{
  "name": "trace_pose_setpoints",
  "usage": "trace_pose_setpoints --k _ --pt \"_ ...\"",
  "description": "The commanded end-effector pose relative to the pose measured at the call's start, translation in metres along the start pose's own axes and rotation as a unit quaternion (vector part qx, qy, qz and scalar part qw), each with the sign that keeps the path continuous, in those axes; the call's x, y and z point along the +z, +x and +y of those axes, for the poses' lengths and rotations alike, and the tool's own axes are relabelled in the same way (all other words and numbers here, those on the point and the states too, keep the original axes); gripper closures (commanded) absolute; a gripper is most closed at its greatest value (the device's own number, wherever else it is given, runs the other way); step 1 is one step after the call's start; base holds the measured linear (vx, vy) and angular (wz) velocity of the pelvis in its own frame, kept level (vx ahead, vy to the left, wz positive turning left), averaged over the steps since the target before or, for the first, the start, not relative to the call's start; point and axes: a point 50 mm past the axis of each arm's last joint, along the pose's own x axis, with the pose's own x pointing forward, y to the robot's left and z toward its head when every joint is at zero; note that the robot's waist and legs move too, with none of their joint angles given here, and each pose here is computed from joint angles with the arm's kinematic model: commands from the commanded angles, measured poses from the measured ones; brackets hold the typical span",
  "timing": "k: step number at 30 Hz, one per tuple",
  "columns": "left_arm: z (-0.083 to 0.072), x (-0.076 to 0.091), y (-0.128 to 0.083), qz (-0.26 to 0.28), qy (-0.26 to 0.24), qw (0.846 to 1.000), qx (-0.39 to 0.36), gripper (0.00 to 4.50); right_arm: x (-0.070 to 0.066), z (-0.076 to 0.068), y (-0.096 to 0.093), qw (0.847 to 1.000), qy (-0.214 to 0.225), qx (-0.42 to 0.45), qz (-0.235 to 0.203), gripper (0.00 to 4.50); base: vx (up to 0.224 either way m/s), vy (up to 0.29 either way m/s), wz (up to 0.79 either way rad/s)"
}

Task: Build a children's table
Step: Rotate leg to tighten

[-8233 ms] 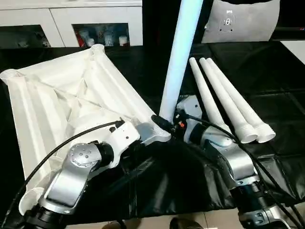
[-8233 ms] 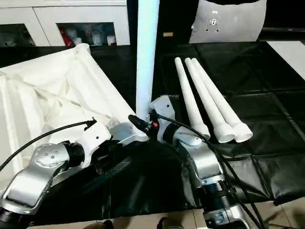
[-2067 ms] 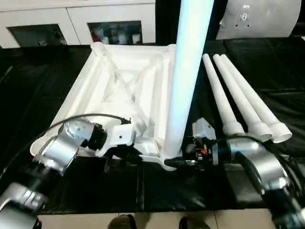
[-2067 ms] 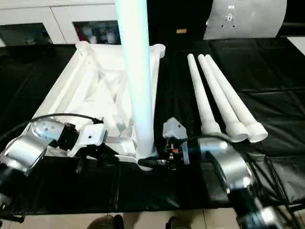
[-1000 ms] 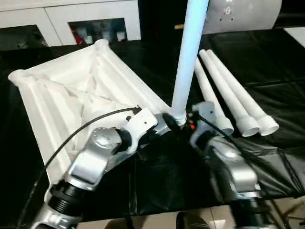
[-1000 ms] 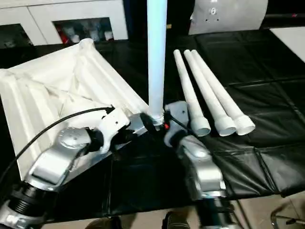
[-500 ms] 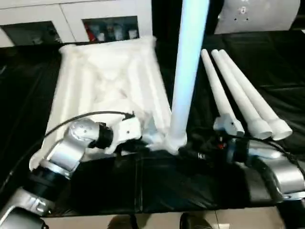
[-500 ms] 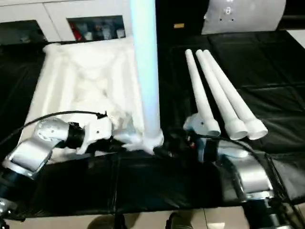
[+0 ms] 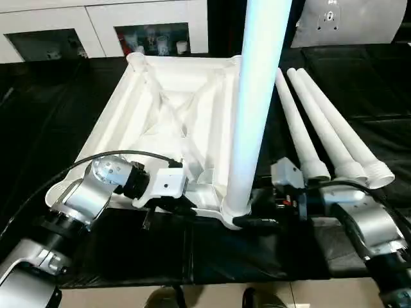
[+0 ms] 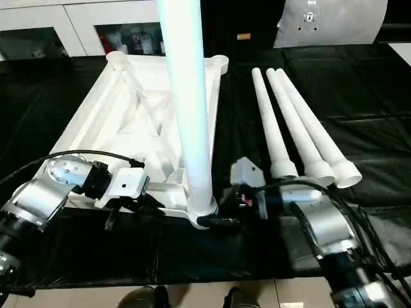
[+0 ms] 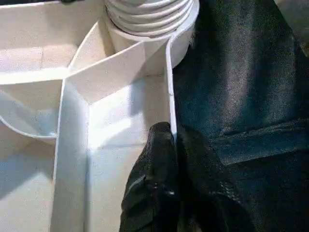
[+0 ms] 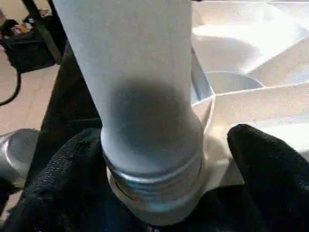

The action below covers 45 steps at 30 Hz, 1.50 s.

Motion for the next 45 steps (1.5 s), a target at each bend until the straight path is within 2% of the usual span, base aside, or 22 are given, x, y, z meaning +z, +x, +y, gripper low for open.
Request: trace_pose_setpoints --k 1,5,15,19,23,25,28,31,33,35,41,45 --pt "-0.012 -0.006 0.016 0.029 0.011 0.997 -0.074 4.50 0.004 -0.002 0.005 1.000 -0.009 0.012 -0.004 0.61 0.000 0.000 0.00" --pt "-0.012 -0.007 0.016 0.033 0.019 0.996 -0.081 4.50 0.004 -0.004 0.011 1.000 -0.014 0.022 -0.003 0.83 0.000 0.000 0.00" --pt "-0.010 -0.010 0.016 0.037 0.022 0.996 -0.083 4.50 0.004 -0.007 0.014 0.999 -0.019 0.037 -0.002 1.72 0.000 0.000 0.00" --pt "-0.010 -0.011 0.016 0.034 0.011 0.997 -0.073 4.50 0.005 -0.006 0.016 0.999 -0.014 0.038 -0.009 1.76 0.000 0.000 0.00" --pt "-0.010 -0.011 0.016 0.023 -0.019 0.999 -0.041 4.50 0.003 -0.001 0.020 0.999 0.011 0.029 -0.025 1.77 0.000 0.000 0.00" --pt "-0.009 -0.009 0.018 0.008 -0.053 0.999 0.001 4.50 0.002 0.004 0.026 0.998 0.043 0.005 -0.039 1.77 0.000 0.000 0.00" --pt "-0.007 -0.004 0.019 -0.006 -0.083 0.995 0.049 4.50 -0.002 0.008 0.034 0.996 0.069 -0.026 -0.043 1.77 0.000 0.000 0.00" --pt "-0.002 0.009 0.024 -0.032 -0.144 0.978 0.148 4.50 -0.005 0.008 0.055 0.987 0.106 -0.111 -0.056 1.77 0.000 0.000 0.00" --pt "-0.001 0.011 0.025 -0.038 -0.157 0.973 0.164 4.50 -0.004 0.008 0.059 0.985 0.108 -0.121 -0.058 1.77 0.000 0.000 0.00" --pt "0.005 0.023 0.033 -0.048 -0.203 0.949 0.237 4.50 0.004 0.004 0.080 0.970 0.139 -0.188 -0.073 1.78 0.000 0.000 0.00" --pt "0.012 0.035 0.041 -0.048 -0.237 0.914 0.325 4.50 0.017 -0.004 0.103 0.945 0.168 -0.272 -0.073 1.78 0.000 0.000 0.00" --pt "0.009 0.049 0.046 -0.041 -0.242 0.910 0.335 4.50 0.021 -0.007 0.107 0.925 0.193 -0.318 -0.082 1.78 0.000 0.000 0.00"
